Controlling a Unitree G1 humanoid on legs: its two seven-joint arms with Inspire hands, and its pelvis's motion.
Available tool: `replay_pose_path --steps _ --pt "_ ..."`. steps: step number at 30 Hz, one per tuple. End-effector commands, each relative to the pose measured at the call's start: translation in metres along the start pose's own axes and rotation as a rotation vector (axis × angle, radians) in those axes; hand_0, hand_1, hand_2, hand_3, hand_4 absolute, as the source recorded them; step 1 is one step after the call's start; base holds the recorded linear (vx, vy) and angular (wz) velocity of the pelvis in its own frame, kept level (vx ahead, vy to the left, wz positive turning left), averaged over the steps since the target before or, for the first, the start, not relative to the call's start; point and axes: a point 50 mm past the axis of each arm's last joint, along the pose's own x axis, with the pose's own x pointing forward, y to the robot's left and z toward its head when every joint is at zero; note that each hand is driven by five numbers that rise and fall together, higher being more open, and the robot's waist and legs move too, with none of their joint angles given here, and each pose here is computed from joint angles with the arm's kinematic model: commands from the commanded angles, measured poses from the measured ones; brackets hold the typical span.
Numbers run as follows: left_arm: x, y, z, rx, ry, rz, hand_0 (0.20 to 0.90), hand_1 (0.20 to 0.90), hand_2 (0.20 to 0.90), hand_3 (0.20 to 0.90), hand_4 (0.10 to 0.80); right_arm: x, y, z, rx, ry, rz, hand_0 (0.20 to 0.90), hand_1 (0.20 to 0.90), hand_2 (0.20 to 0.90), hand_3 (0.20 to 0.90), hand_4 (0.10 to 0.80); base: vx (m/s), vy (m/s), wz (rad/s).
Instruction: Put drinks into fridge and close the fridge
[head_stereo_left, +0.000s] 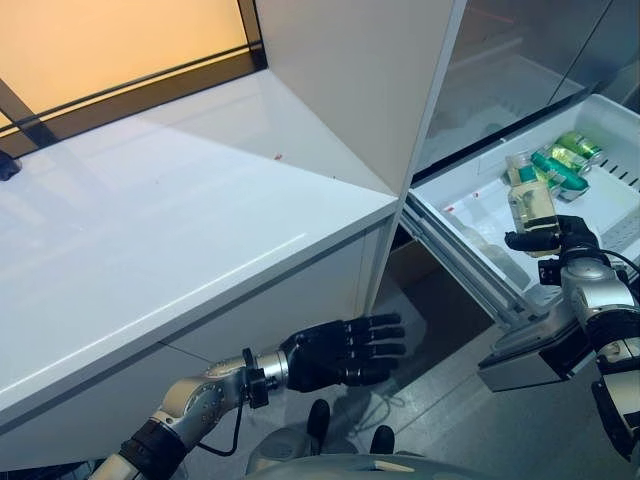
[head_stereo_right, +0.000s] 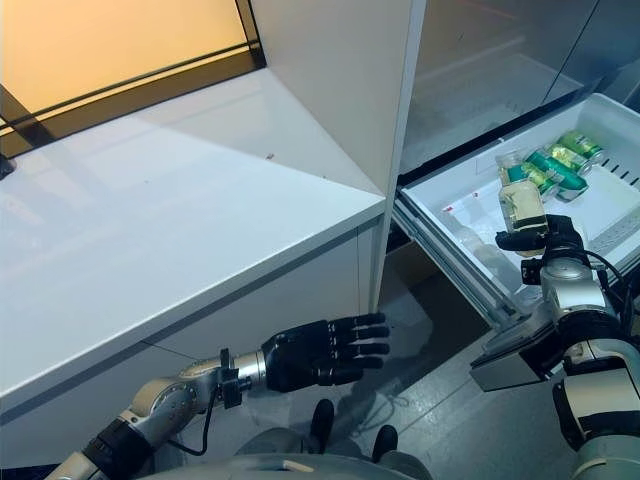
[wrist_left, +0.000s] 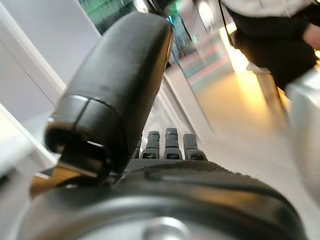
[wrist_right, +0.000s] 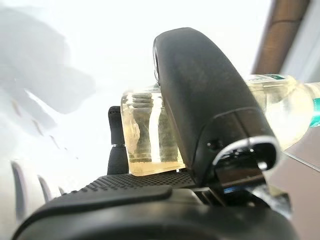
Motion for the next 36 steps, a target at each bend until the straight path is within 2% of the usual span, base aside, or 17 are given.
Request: replay_pose_path --steps 1,3,5,9,14,18,19,20,28,36 --pt "-0.002 0.01 0.01 0.164 -0.065 0.087 0.9 0.9 0.9 0.9 0.8 -0.012 -0.072 0.108 -0.055 -0.306 -0.159 0.3 0.3 0.3 0.2 0.1 -0.079 -0.117 0.09" --pt "-0.006 0.021 0.008 0.185 -0.059 0.175 0.9 0.9 0.9 0.9 0.8 -0.011 -0.071 0.105 -0.069 -0.277 -0.138 0.3 0.3 0.3 0.2 0.1 -0.04 -0.103 0.05" --pt "-0.02 0.045 -0.001 0.261 -0.038 0.354 0.9 0.9 0.9 0.9 0.8 -0.008 -0.067 0.097 -0.077 -0.221 -0.095 0.3 0.3 0.3 0.2 0.1 -0.052 -0.127 0.01" --pt "-0.035 0.064 -0.01 0.322 -0.01 0.522 0.9 0.9 0.9 0.9 0.8 -0.005 -0.063 0.09 -0.125 -0.171 -0.049 0.3 0.3 0.3 0.2 0.1 -0.015 -0.093 -0.04" --pt "-0.049 0.081 -0.027 0.367 0.077 0.642 0.9 0.9 0.9 0.9 0.8 -0.003 -0.057 0.089 -0.181 -0.143 -0.014 0.3 0.3 0.3 0.2 0.1 -0.012 -0.063 -0.08" --pt "-0.062 0.093 -0.041 0.345 0.135 0.747 0.9 0.9 0.9 0.9 0.8 -0.002 -0.058 0.088 -0.321 -0.108 -0.013 0.3 0.3 0.3 0.2 0.1 -0.006 -0.036 -0.08" --pt "-0.067 0.097 -0.044 0.322 0.147 0.781 0.9 0.9 0.9 0.9 0.8 -0.002 -0.06 0.089 -0.416 -0.09 -0.02 0.382 0.382 0.382 0.296 0.196 -0.007 -0.017 -0.07" --pt "-0.07 0.099 -0.046 0.313 0.162 0.803 0.9 0.9 0.9 0.9 0.8 -0.002 -0.062 0.088 -0.489 -0.063 -0.02 0.9 0.9 0.9 0.9 0.8 0.0 0.0 0.0" --pt "-0.084 0.106 -0.06 0.264 0.262 0.817 0.9 0.9 0.9 0.9 0.8 -0.005 -0.068 0.094 -0.565 -0.009 -0.006 0.9 0.9 0.9 0.9 0.8 0.0 0.0 0.0" --pt "-0.082 0.103 -0.066 0.256 0.277 0.805 0.9 0.9 0.9 0.9 0.8 -0.01 -0.073 0.101 -0.466 -0.031 0.047 0.9 0.9 0.9 0.9 0.8 0.025 0.037 -0.03"
